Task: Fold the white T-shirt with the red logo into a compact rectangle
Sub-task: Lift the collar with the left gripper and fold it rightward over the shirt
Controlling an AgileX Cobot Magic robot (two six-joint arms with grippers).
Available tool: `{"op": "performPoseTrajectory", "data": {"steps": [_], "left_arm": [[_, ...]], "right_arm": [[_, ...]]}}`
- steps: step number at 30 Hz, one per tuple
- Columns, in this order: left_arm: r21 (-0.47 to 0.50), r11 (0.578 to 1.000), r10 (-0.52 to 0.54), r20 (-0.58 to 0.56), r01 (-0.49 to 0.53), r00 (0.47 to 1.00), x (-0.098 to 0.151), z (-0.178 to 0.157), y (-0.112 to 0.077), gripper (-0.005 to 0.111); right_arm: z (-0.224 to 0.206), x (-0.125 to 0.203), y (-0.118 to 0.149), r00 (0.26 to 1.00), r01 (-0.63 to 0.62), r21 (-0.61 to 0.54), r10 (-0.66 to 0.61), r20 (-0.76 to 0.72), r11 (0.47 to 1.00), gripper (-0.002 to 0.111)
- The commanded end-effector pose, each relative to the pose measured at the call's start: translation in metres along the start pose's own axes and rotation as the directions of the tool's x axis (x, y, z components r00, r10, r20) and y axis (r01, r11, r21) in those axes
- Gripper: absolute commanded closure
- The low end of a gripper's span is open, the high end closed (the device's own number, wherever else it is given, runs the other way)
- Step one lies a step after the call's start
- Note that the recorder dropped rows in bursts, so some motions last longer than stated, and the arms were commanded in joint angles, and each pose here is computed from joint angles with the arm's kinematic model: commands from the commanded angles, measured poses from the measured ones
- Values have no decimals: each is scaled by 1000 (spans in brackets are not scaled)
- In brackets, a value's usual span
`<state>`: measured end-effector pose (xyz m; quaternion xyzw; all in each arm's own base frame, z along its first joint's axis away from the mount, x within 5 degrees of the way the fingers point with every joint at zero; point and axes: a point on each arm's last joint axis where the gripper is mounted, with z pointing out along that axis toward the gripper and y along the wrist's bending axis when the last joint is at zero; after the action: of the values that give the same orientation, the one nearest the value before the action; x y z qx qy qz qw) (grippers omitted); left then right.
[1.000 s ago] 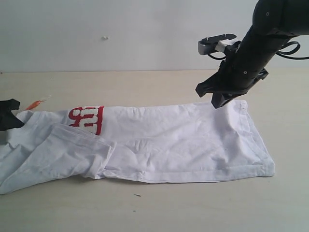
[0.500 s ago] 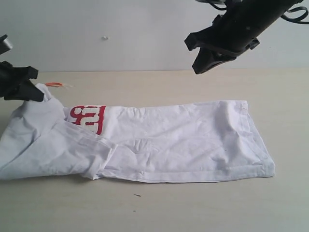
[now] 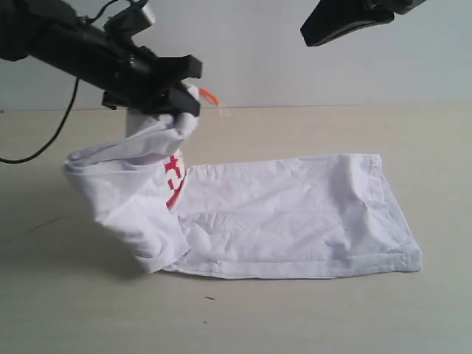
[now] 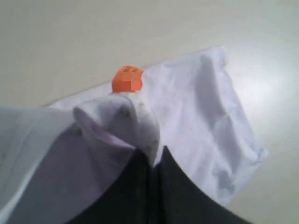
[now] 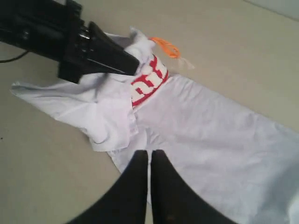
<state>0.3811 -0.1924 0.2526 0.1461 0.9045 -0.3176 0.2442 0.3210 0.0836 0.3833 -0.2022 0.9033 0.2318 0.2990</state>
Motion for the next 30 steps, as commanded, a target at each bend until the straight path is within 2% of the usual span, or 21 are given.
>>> {"op": "performPoseTrajectory", "data": {"steps": [1, 2, 3, 7, 10, 13, 17, 21, 24, 26, 28, 30], "left_arm": [[38, 999, -13, 113, 9, 994, -8, 14, -47, 107], [59, 998, 3, 102, -9, 995, -5, 30, -63, 107], [70, 997, 13, 90, -19, 996, -3, 39, -70, 107], [96, 995, 32, 56, -37, 998, 7, 90, -89, 107], [119, 991, 42, 100, -54, 994, 5, 128, -108, 107], [170, 982, 60, 107, -78, 992, 3, 151, -126, 107], [205, 973, 89, 109, -110, 990, 7, 173, -140, 107], [225, 969, 90, 65, -102, 994, 13, 190, -137, 105], [227, 966, 119, 44, -126, 992, 18, 200, -138, 90], [230, 960, 151, 55, -160, 987, 19, 201, -142, 71], [233, 955, 172, 64, -182, 983, 18, 200, -144, 47], [237, 949, 199, 65, -209, 978, 15, 194, -148, 34]], "right_arm": [[-25, 2, 16, 998, 46, -10, -46, 33, 999, 104], [-36, 3, 22, 997, 60, -7, -60, 52, 998, 104], [-42, 4, 26, 996, 69, -5, -68, 64, 998, 104], [-76, 11, 47, 985, 115, 4, -115, 126, 993, 104], [-107, 21, 65, 967, 157, 25, -159, 197, 987, 104], [-128, 28, 78, 949, 184, 44, -190, 251, 982, 104], [-142, 34, 87, 937, 203, 54, -210, 278, 978, 104], [-144, 36, 88, 936, 204, 54, -211, 281, 977, 104], [-144, 36, 88, 936, 204, 54, -211, 281, 977, 104], [-143, 35, 87, 937, 202, 53, -209, 278, 978, 104], [-142, 35, 87, 938, 202, 54, -209, 276, 978, 104], [-142, 35, 87, 938, 202, 54, -209, 276, 978, 104]]}}
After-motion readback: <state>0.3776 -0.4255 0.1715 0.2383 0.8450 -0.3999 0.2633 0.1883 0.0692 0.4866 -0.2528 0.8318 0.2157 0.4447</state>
